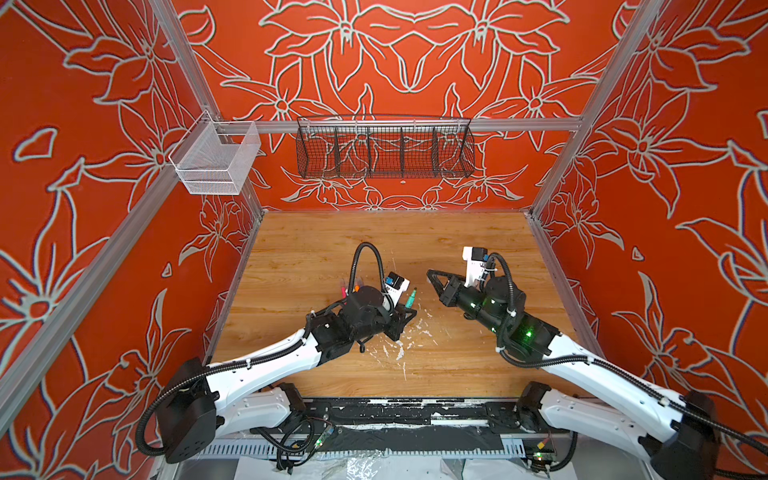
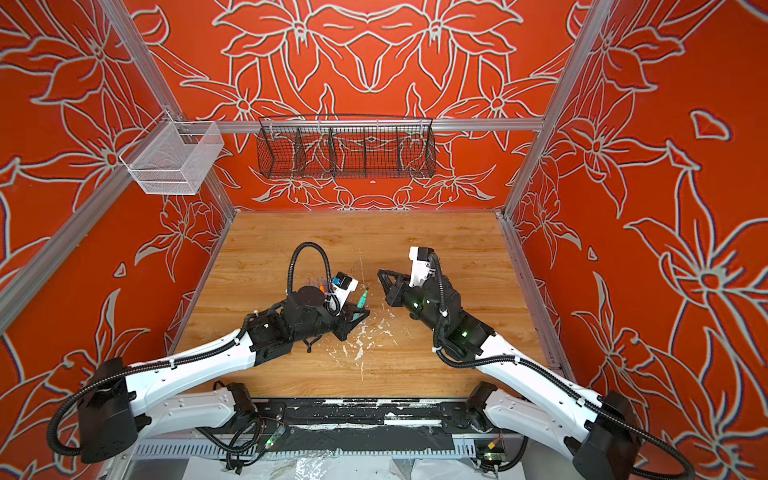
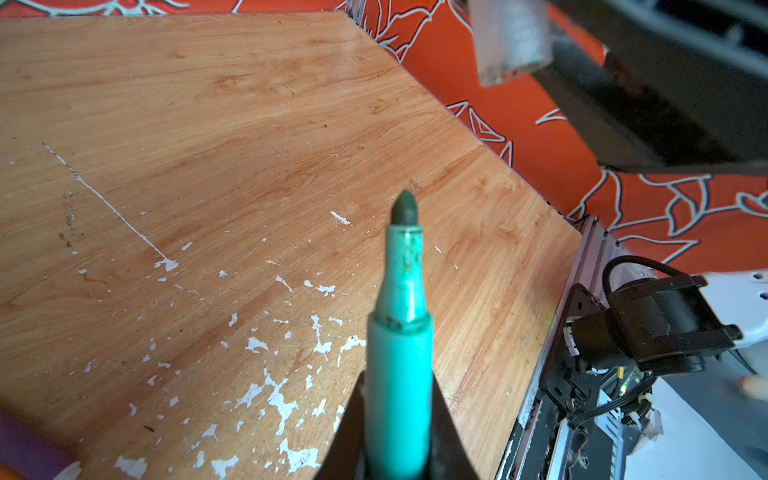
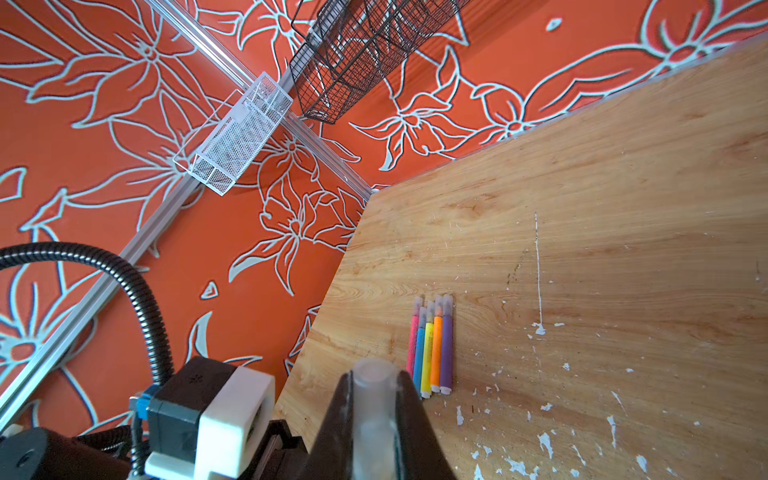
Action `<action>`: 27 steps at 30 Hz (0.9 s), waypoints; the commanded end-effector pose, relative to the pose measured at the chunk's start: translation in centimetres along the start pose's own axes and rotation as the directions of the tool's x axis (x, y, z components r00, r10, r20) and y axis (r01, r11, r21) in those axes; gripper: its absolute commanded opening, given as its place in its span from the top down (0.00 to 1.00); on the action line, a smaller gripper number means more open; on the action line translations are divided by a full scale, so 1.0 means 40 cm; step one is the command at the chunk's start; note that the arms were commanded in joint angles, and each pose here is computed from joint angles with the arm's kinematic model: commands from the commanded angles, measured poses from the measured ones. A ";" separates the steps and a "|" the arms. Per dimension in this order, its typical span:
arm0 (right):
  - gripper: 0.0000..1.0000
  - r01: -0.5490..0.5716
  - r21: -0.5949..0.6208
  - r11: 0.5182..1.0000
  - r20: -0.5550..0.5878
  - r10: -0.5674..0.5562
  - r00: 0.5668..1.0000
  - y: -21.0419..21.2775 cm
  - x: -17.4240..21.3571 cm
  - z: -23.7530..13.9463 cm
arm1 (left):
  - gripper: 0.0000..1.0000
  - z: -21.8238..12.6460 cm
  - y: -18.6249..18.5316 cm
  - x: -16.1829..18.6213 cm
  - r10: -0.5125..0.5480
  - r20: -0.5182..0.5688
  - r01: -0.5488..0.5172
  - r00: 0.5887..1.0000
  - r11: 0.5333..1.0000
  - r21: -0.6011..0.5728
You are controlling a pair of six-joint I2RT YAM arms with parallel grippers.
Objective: Insert the pens into the pen caps
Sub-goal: 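Lift the cap and carry it with the right gripper toward the teal marker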
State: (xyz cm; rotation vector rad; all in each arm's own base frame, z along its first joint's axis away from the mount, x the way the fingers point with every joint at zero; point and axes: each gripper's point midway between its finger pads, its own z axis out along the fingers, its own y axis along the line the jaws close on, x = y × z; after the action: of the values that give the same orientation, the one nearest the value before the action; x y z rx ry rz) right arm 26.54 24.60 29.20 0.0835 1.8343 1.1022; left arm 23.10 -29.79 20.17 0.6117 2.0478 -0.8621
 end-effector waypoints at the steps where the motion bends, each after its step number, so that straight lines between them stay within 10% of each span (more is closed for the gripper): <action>1: 0.92 -0.010 -0.046 0.999 0.058 0.013 0.998 0.036 -0.031 0.003 | 1.00 -0.012 -0.016 -0.017 0.018 0.035 -0.019 0.999 0.999 0.027; 27: 0.93 -0.068 -0.083 0.994 0.042 0.072 0.997 0.022 0.054 0.047 | 1.00 -0.021 -0.010 -0.021 0.013 0.053 -0.014 0.999 1.000 0.013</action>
State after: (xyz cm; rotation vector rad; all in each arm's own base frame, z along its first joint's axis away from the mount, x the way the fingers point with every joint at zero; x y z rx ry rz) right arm 26.41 27.27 28.00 0.0971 1.7798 1.1874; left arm 22.93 -29.47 20.35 0.6058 2.0359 -0.8624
